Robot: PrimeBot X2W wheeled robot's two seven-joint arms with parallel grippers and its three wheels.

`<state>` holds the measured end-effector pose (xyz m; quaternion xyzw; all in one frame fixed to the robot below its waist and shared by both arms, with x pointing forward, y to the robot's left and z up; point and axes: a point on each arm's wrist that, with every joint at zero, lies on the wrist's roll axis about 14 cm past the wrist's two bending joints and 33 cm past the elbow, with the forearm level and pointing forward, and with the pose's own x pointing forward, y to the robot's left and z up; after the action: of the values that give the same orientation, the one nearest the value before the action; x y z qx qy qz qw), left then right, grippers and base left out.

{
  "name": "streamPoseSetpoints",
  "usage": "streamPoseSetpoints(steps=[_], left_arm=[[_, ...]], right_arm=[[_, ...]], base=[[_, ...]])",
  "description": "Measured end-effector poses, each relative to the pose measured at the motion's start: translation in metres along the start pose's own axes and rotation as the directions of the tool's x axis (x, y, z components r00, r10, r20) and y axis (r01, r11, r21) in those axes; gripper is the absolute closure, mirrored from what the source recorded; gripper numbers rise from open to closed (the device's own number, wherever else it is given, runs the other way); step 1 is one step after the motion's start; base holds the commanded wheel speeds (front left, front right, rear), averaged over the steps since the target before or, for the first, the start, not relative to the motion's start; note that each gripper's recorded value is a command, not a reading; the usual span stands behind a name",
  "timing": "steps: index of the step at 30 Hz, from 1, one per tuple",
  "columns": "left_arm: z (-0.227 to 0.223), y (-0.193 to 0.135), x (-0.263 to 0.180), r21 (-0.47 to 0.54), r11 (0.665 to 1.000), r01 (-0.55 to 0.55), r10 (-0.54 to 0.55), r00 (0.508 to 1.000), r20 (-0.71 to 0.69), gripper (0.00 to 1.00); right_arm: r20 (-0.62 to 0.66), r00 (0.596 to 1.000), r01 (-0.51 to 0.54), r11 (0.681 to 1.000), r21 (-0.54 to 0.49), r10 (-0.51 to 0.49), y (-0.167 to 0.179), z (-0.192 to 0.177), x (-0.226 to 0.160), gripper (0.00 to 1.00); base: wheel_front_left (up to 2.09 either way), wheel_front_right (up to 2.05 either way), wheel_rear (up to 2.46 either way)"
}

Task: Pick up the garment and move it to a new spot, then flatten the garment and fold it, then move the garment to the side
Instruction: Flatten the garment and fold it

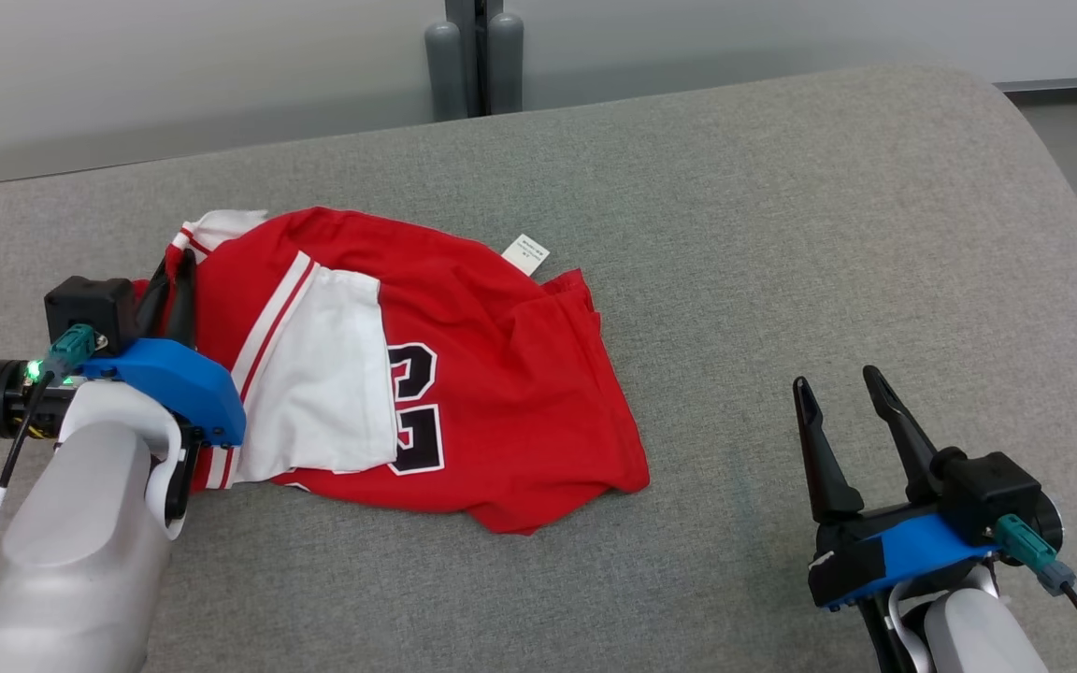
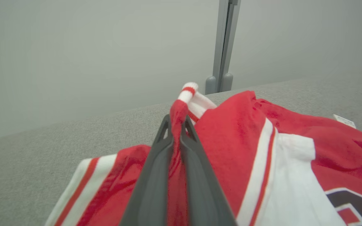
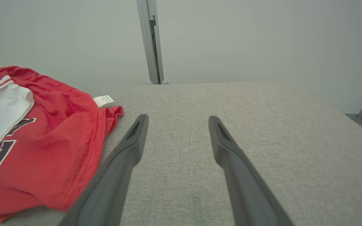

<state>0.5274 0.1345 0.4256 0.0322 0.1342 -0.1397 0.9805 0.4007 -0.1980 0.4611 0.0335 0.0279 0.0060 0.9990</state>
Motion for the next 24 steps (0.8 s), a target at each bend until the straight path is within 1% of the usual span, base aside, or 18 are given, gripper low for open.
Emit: streamPoseSetpoints(steps=[2, 6, 9, 16, 20, 24], left_arm=[[0.005, -0.002, -0.001, -0.008, 1.000, -0.004, 0.004, 1.000, 0.025, 0.00], [0.021, 0.006, -0.014, -0.041, 0.999, -0.036, 0.040, 0.994, 0.102, 0.00], [0.036, 0.014, -0.032, -0.075, 0.995, -0.064, 0.076, 0.982, 0.175, 0.00], [0.054, 0.024, -0.086, -0.092, 0.987, -0.129, 0.151, 0.943, 0.298, 0.00], [0.053, 0.023, -0.115, -0.099, 0.982, -0.160, 0.184, 0.925, 0.332, 0.00], [0.037, 0.019, -0.138, -0.112, 0.976, -0.189, 0.215, 0.924, 0.315, 0.00]], right_arm=[[0.000, 1.000, 0.003, 1.000, 0.003, -0.003, -0.001, 0.000, -0.001, 0.00], [0.008, 1.000, 0.000, 1.000, 0.008, 0.000, 0.001, 0.003, -0.002, 0.00], [0.016, 1.000, -0.004, 1.000, 0.013, 0.004, 0.003, 0.005, -0.003, 0.00], [0.049, 0.998, -0.031, 0.999, 0.019, 0.030, 0.013, 0.016, -0.002, 0.00], [0.055, 0.997, -0.050, 0.999, 0.022, 0.049, 0.020, 0.018, -0.001, 0.00], [0.052, 0.997, -0.063, 0.998, 0.025, 0.061, 0.024, 0.017, -0.001, 0.00]], base=[[0.00, 0.00, 0.00], [0.00, 0.00, 0.00], [0.00, 0.00, 0.00], [0.00, 0.00, 0.00], [0.00, 0.00, 0.00], [0.00, 0.00, 0.00]])
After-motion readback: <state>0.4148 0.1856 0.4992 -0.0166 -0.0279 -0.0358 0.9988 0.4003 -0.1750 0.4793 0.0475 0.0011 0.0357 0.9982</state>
